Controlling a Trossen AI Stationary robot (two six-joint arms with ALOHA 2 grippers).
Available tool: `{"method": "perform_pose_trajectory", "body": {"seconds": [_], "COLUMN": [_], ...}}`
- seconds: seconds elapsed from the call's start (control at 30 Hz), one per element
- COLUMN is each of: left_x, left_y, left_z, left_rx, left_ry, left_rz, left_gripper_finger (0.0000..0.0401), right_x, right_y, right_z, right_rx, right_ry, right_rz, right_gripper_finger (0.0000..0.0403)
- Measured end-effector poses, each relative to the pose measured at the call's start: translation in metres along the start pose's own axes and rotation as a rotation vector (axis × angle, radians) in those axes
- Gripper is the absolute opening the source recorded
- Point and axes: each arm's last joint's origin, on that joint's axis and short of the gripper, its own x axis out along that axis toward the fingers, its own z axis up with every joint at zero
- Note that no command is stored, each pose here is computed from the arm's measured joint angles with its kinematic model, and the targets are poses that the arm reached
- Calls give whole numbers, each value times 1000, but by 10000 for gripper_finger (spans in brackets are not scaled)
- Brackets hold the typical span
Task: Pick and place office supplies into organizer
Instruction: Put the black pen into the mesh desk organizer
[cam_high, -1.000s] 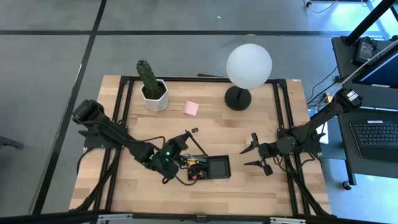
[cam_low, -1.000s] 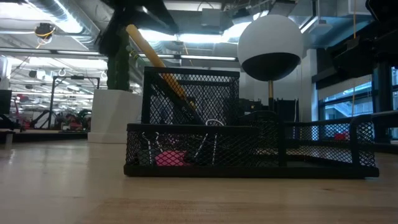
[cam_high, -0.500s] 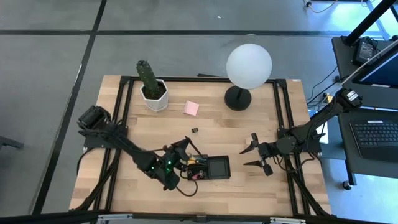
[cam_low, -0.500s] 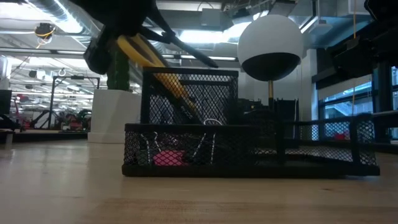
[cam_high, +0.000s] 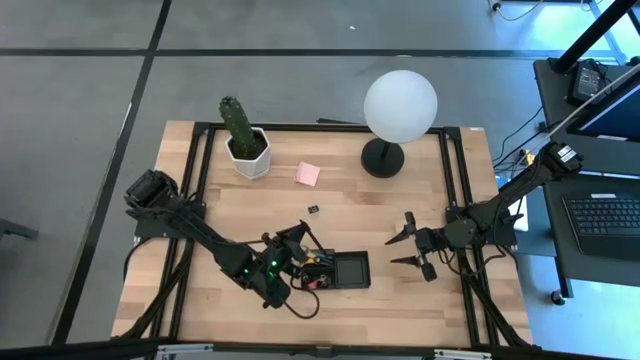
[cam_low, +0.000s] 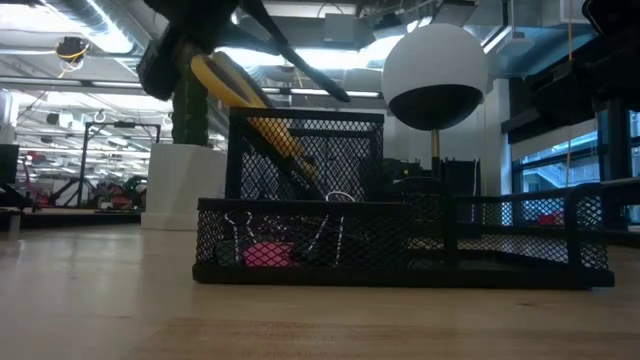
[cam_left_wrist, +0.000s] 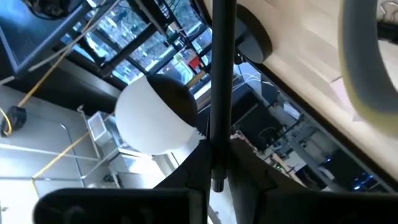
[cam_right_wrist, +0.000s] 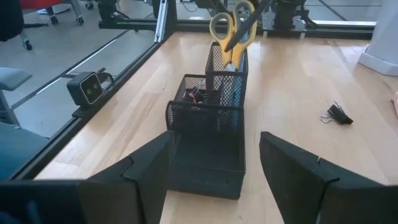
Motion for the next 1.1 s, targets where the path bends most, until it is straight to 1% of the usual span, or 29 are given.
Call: {"method": "perform_pose_trajectory", "body": {"seconds": [0.27,0.47,0.7,0.83,1.1], "left_x": [-11,-19,-20,-14,3], "left_y": [2,3,2,2,2], "left_z": [-3,-2,-2,-3,-6], "left_rx": [118,128,155,159,226], "left_ry": [-12,-27,-32,-21,-13], "left_rz": [2,18,18,5,-37], "left_gripper_finger": [33,33,33,33,33], "right_x": [0,0,0,0,0], "right_y": [0,0,0,0,0], "right_z": [0,0,0,0,0], "right_rx": [1,3,3,3,3], "right_ry": [0,0,0,0,0], "right_rz": [0,0,0,0,0], "right_gripper_finger": [236,236,236,236,236]}}
